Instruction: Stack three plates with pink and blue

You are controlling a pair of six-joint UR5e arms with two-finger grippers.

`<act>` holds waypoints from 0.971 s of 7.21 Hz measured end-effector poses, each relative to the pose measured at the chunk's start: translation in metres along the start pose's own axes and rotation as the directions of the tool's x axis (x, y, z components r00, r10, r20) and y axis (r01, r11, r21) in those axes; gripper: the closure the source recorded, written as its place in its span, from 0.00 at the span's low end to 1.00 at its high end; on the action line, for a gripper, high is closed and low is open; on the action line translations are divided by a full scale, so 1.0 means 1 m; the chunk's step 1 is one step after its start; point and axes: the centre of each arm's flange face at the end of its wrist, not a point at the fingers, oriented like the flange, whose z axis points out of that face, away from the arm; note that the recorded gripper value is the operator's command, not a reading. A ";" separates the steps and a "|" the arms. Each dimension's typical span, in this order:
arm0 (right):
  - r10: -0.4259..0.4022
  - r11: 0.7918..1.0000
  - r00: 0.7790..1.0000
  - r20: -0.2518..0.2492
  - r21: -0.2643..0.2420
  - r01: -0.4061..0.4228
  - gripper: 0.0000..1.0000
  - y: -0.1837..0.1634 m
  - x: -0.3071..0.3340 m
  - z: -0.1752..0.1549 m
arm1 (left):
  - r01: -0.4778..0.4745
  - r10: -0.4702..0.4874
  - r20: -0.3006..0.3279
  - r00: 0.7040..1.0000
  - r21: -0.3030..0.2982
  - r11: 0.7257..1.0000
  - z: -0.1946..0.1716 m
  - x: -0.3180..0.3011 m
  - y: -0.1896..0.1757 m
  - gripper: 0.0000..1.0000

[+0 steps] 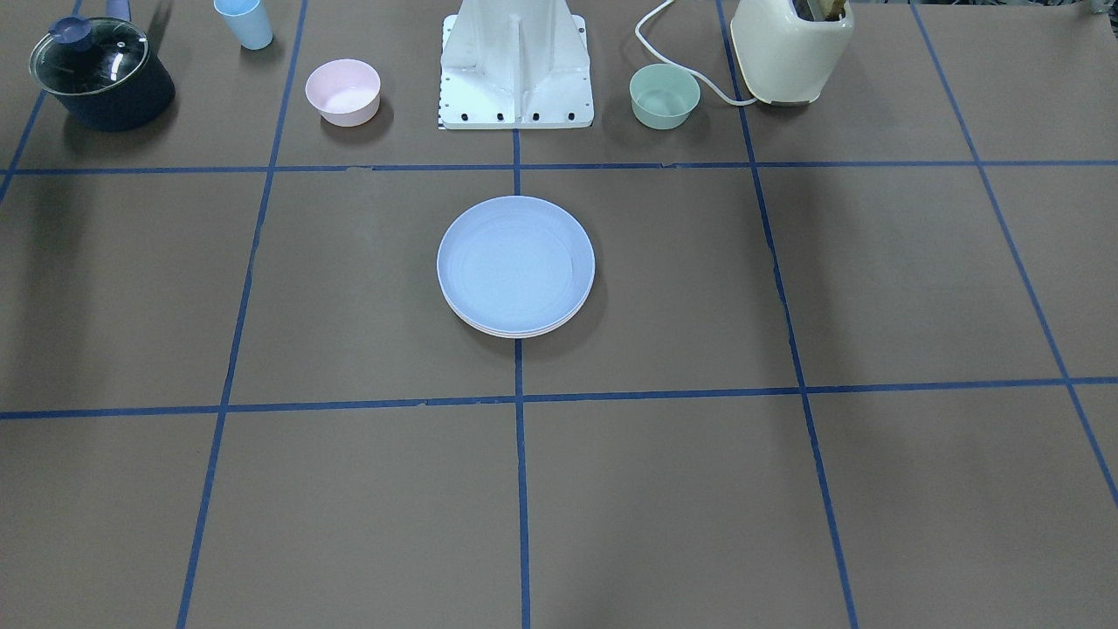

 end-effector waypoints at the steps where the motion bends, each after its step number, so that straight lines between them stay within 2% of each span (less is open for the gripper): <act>1: -0.001 1.000 1.000 -0.001 0.001 0.001 0.00 -0.005 -0.004 0.000 | 0.002 -0.002 -0.021 1.000 -0.003 1.000 -0.001 0.003 0.016 0.00; 3: -0.019 1.000 1.000 -0.016 0.012 0.019 0.00 -0.012 -0.009 -0.005 | 0.003 -0.003 -0.022 1.000 -0.015 1.000 0.000 0.006 0.041 0.00; 5: -0.023 1.000 0.999 -0.026 0.012 0.023 0.00 -0.011 -0.008 -0.004 | 0.005 -0.005 -0.022 1.000 -0.024 1.000 0.004 0.004 0.045 0.00; 7: -0.022 1.000 1.000 0.000 0.011 0.022 0.00 -0.008 -0.012 -0.005 | -0.001 0.001 -0.024 1.000 -0.019 1.000 0.002 0.006 0.045 0.00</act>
